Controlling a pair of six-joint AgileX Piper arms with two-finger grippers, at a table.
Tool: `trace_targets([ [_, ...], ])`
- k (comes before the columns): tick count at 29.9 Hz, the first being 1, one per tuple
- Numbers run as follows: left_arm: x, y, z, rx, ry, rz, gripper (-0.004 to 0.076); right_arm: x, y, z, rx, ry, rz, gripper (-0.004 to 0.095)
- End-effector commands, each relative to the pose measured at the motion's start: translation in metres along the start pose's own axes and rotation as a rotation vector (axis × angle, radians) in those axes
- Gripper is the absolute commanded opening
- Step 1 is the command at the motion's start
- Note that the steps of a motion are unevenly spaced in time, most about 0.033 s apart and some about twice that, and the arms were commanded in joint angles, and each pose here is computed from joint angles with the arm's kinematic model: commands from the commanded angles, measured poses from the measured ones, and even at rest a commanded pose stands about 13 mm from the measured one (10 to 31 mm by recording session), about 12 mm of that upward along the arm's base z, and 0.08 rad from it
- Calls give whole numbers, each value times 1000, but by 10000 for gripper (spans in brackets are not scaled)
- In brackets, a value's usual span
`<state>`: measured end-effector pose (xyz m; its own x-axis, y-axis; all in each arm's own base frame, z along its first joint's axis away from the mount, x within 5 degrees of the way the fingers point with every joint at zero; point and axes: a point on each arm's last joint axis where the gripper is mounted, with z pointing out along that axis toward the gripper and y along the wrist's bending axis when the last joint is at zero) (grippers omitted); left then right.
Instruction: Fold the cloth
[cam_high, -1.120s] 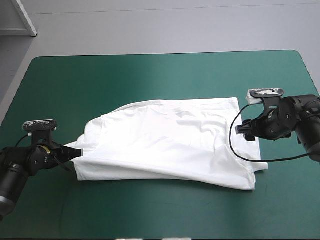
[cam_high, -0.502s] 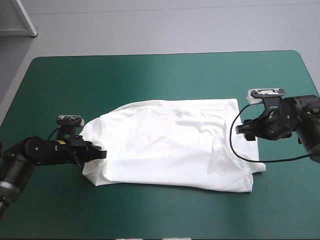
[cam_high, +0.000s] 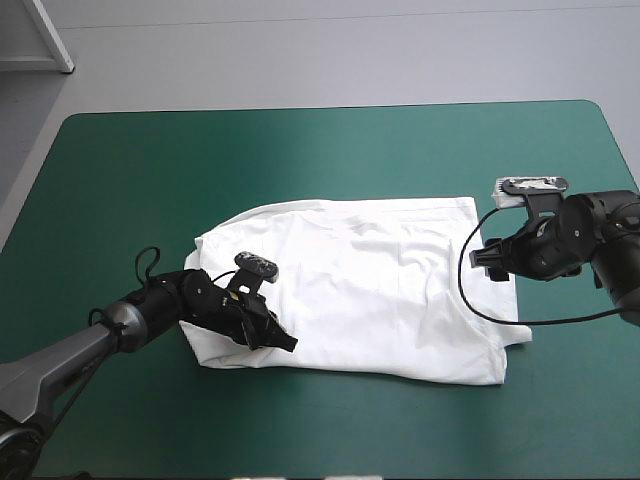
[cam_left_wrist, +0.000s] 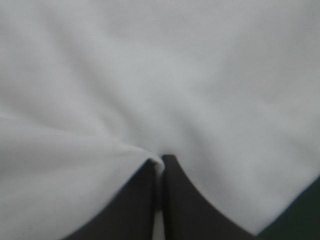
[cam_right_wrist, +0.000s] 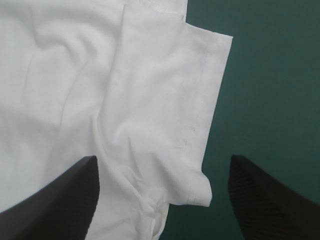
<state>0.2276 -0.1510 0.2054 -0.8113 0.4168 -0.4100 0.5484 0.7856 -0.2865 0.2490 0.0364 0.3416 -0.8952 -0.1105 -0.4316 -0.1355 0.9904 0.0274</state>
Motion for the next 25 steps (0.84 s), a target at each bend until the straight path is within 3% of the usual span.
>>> trace_targets([
  [1,-10,-6,-4,6,-66,-18,25,-5,-2,-16,15,-96,-8,670],
  [4,-13,-7,-11,3,-80,-1,167,-2,-4,-11,27,-81,-7,670],
  [8,-20,-14,-25,28,-66,34,435,5,-4,-2,27,-44,1,670],
  [10,-23,-18,-33,42,-45,34,514,10,-4,5,27,-22,9,671],
  [17,-50,-21,-82,-97,-95,23,484,31,-16,33,48,53,78,670],
  [25,-56,-16,-139,-344,-164,13,485,21,-33,48,70,-75,147,670],
])
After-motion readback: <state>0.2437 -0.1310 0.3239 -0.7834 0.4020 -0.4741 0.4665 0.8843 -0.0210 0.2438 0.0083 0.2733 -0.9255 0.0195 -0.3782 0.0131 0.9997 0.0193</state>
